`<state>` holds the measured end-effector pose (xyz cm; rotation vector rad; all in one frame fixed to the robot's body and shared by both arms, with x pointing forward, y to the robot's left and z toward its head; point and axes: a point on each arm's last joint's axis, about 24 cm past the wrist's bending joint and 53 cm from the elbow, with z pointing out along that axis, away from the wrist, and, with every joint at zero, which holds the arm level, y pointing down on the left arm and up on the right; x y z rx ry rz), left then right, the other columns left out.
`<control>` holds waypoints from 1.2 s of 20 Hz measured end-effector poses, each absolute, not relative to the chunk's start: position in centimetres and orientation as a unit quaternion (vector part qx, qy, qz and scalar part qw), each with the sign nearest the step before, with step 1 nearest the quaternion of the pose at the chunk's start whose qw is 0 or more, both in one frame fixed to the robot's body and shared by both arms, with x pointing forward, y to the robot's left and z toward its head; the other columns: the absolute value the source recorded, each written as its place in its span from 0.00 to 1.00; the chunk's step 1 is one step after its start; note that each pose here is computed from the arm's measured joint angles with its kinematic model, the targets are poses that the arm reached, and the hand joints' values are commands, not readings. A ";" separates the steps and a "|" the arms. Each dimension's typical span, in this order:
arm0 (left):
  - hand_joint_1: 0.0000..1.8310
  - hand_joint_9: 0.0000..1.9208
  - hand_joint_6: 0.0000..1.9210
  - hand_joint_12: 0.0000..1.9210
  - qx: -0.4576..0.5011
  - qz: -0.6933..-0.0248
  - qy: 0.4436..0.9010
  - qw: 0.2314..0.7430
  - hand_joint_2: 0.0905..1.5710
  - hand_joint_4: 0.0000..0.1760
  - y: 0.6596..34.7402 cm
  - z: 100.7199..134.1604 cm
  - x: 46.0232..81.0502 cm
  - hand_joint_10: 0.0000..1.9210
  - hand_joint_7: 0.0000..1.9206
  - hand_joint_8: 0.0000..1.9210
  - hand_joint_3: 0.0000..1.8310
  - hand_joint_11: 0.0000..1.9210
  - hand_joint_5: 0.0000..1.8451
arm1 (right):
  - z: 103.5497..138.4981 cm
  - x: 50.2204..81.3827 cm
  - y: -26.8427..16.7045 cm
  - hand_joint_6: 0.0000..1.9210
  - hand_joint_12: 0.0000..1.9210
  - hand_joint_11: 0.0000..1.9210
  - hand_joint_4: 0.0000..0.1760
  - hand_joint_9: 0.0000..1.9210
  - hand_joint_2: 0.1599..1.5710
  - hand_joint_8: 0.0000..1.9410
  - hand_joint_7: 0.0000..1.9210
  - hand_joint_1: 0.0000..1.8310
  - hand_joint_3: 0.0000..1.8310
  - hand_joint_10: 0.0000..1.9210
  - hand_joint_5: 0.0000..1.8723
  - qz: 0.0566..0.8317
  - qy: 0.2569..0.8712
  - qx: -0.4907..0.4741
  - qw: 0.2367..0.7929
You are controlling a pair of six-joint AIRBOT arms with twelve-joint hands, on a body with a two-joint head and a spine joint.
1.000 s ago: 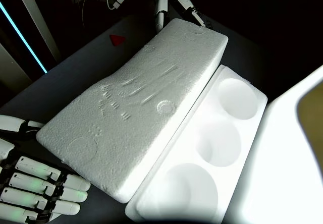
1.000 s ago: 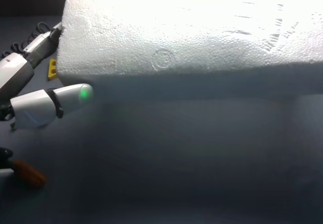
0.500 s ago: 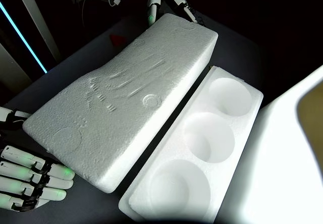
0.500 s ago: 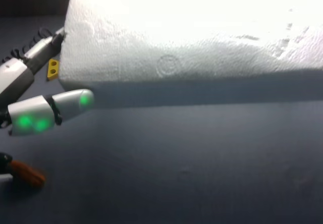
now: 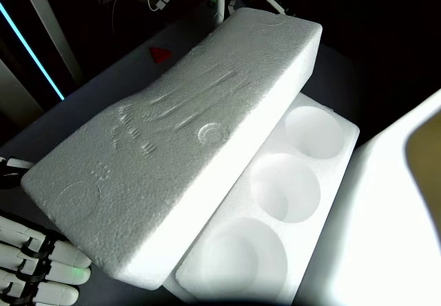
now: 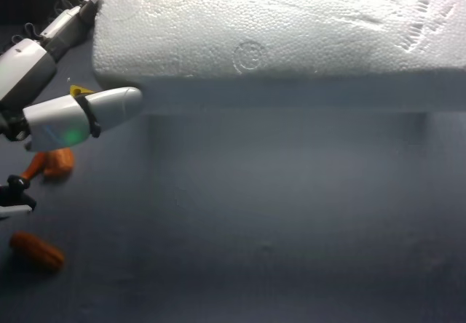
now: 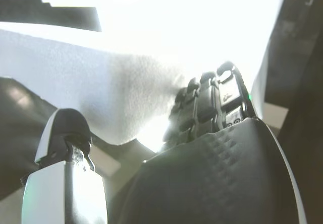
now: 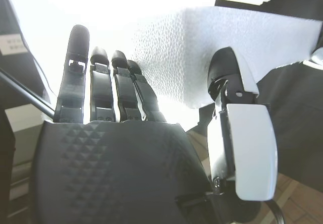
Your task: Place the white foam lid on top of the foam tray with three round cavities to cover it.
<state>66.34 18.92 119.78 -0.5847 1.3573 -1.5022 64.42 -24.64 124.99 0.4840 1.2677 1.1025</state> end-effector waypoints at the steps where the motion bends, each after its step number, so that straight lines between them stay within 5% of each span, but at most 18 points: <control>1: 0.25 0.00 0.00 0.24 -0.248 -0.614 0.564 0.494 0.67 0.00 19.1 119.2 67.0 0.00 0.00 0.00 0.00 0.00 0.04 | 124.8 65.0 -24.3 0.00 0.73 0.00 0.00 0.02 0.75 0.00 0.03 0.26 0.00 0.09 0.02 0.485 0.559 0.214 0.638; 2: 0.27 0.00 0.00 0.24 -0.254 -0.607 0.570 0.493 0.66 0.00 19.3 118.9 67.5 0.00 0.00 0.00 0.00 0.00 0.04 | 124.7 65.5 -24.0 0.00 0.70 0.00 0.00 0.00 0.75 0.00 0.03 0.25 0.00 0.13 0.02 0.487 0.561 0.215 0.634; 4: 0.29 0.00 0.00 0.22 -0.261 -0.603 0.567 0.496 0.66 0.00 19.4 119.0 68.4 0.00 0.00 0.00 0.00 0.00 0.04 | 124.2 66.4 -23.6 0.00 0.42 0.00 0.00 0.00 0.76 0.00 0.00 0.24 0.00 0.01 0.00 0.484 0.570 0.217 0.628; 5: 0.30 0.00 0.00 0.24 -0.257 -0.602 0.566 0.501 0.65 0.00 19.4 119.4 68.9 0.00 0.00 0.00 0.00 0.00 0.04 | 124.0 67.0 -23.4 0.00 0.39 0.00 0.00 0.01 0.75 0.01 0.01 0.24 0.00 0.01 0.01 0.482 0.574 0.219 0.624; 7: 0.32 0.00 0.00 0.22 -0.257 -0.597 0.565 0.508 0.66 0.00 19.7 119.6 69.7 0.00 0.00 0.00 0.00 0.00 0.04 | 123.8 67.9 -23.1 0.01 0.47 0.00 0.00 0.05 0.72 0.01 0.05 0.22 0.00 0.02 0.02 0.480 0.580 0.219 0.621; 12: 0.33 0.00 0.00 0.39 -0.243 -0.586 0.570 0.522 0.68 0.00 19.7 120.9 71.0 0.00 0.00 0.00 0.00 0.00 0.04 | 124.1 68.8 -23.3 0.00 0.50 0.00 0.00 0.02 0.73 0.00 0.02 0.26 0.00 0.02 0.02 0.471 0.585 0.216 0.624; 14: 0.34 0.00 0.00 0.30 -0.230 -0.585 0.566 0.532 0.68 0.00 19.6 121.9 71.5 0.00 0.00 0.00 0.00 0.00 0.04 | 124.2 69.1 -23.4 0.00 0.29 0.00 0.00 0.00 0.73 0.00 0.00 0.30 0.00 0.00 0.00 0.468 0.587 0.215 0.625; 16: 0.35 0.00 0.00 0.13 -0.230 -0.588 0.561 0.535 0.68 0.00 19.5 122.6 72.0 0.00 0.00 0.00 0.00 0.00 0.04 | 124.4 69.4 -23.4 0.00 0.21 0.00 0.00 0.00 0.73 0.00 0.00 0.30 0.00 0.00 0.00 0.467 0.587 0.216 0.625; 18: 0.37 0.00 0.00 0.08 -0.223 -0.586 0.562 0.540 0.68 0.00 19.4 123.1 72.5 0.00 0.00 0.00 0.00 0.00 0.05 | 124.7 69.9 -23.5 0.00 0.16 0.00 0.00 0.00 0.73 0.00 0.00 0.29 0.00 0.00 0.00 0.464 0.587 0.216 0.627; 19: 0.38 0.00 0.00 0.05 -0.224 -0.587 0.558 0.542 0.67 0.00 19.4 123.5 72.9 0.00 0.00 0.00 0.00 0.00 0.05 | 124.7 70.2 -23.5 0.00 0.03 0.00 0.00 0.00 0.73 0.00 0.00 0.28 0.00 0.00 0.00 0.462 0.587 0.217 0.628; 22: 0.39 0.00 0.00 0.02 -0.228 -0.585 0.562 0.539 0.67 0.00 19.2 123.5 73.5 0.00 0.00 0.00 0.00 0.01 0.05 | 125.1 70.7 -23.5 0.00 0.01 0.01 0.00 0.00 0.75 0.00 0.00 0.29 0.00 0.00 0.00 0.463 0.587 0.219 0.627; 24: 0.39 0.00 0.00 0.08 -0.227 -0.583 0.564 0.539 0.66 0.00 19.1 123.5 73.7 0.00 0.00 0.00 0.00 0.00 0.06 | 125.2 71.0 -23.6 0.00 0.07 0.00 0.00 0.00 0.74 0.00 0.00 0.29 0.00 0.00 0.00 0.459 0.589 0.217 0.629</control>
